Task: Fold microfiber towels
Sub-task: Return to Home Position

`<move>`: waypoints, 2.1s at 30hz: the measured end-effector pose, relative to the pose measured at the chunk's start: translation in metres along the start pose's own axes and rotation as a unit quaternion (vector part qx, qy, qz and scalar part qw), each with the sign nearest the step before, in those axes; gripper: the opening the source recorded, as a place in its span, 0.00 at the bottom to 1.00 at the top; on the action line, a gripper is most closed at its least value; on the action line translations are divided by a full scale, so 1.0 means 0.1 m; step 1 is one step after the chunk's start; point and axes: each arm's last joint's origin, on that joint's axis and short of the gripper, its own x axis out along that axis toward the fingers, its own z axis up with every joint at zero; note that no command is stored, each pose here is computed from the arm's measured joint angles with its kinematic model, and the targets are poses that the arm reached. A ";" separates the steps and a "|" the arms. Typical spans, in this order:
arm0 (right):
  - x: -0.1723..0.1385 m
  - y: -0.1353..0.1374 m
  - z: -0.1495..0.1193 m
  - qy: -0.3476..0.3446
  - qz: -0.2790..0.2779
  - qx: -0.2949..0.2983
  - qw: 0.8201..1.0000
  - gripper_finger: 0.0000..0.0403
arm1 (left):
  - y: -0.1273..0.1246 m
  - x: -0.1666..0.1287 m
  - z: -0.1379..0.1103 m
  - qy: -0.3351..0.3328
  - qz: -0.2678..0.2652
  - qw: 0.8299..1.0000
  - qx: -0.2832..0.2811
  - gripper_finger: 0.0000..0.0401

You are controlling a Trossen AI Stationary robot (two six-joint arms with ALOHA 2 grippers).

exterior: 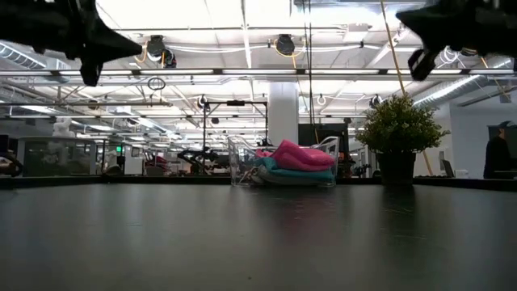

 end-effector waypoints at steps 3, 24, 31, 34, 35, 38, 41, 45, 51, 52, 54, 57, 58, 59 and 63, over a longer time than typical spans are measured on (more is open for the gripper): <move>-0.02 -0.12 -0.24 -0.031 -0.001 0.013 0.999 0.00 | 0.06 0.04 -0.07 0.004 -0.002 1.000 -0.013 0.00; 0.00 -0.14 -0.26 -0.023 -0.040 -0.099 0.994 0.00 | 0.18 0.05 -0.16 0.022 0.065 0.997 0.043 0.02; 0.01 -0.13 -0.27 -0.011 -0.021 -0.103 0.994 0.00 | 0.19 0.05 -0.19 0.039 0.072 0.996 0.047 0.05; 0.01 -0.13 -0.27 -0.013 -0.020 -0.054 0.998 0.00 | 0.19 0.05 -0.19 0.038 0.072 0.996 0.047 0.04; 0.01 -0.13 -0.27 -0.013 -0.020 -0.037 0.999 0.00 | 0.19 0.05 -0.19 0.038 0.072 0.996 0.047 0.04; 0.01 -0.13 -0.27 -0.014 -0.020 -0.010 1.000 0.00 | 0.19 0.05 -0.19 0.038 0.072 0.996 0.048 0.02; 0.00 -0.12 -0.25 -0.023 -0.015 -0.010 1.000 0.00 | 0.20 0.05 -0.20 0.043 0.072 0.995 0.058 0.01; 0.00 -0.12 -0.25 -0.022 -0.016 -0.009 1.000 0.00 | 0.20 0.05 -0.21 0.050 0.070 0.995 0.059 0.03; -0.04 -0.10 -0.25 -0.037 -0.001 -0.012 0.999 0.00 | 0.20 0.05 -0.21 0.050 0.068 0.994 0.064 0.08; -0.06 -0.08 -0.24 -0.047 0.007 -0.013 0.999 0.00 | 0.20 0.05 -0.21 0.050 0.068 0.994 0.067 0.09; -0.11 -0.04 -0.19 -0.079 0.028 -0.020 0.996 0.00 | 0.20 0.05 -0.21 0.051 0.068 0.994 0.075 0.09; -0.15 -0.05 -0.23 -0.061 0.016 -0.017 0.998 0.00 | 0.20 0.05 -0.21 0.051 0.069 0.993 0.076 0.09; -0.16 -0.06 -0.25 -0.051 0.011 -0.015 0.999 0.00 | 0.20 0.05 -0.21 0.051 0.070 0.993 0.076 0.09; -0.18 -0.06 -0.25 -0.055 0.013 -0.015 0.998 0.00 | 0.20 0.05 -0.21 0.050 0.070 0.993 0.075 0.09; -0.19 -0.06 -0.26 -0.049 0.010 -0.014 0.999 0.00 | 0.20 0.05 -0.21 0.050 0.071 0.993 0.083 0.09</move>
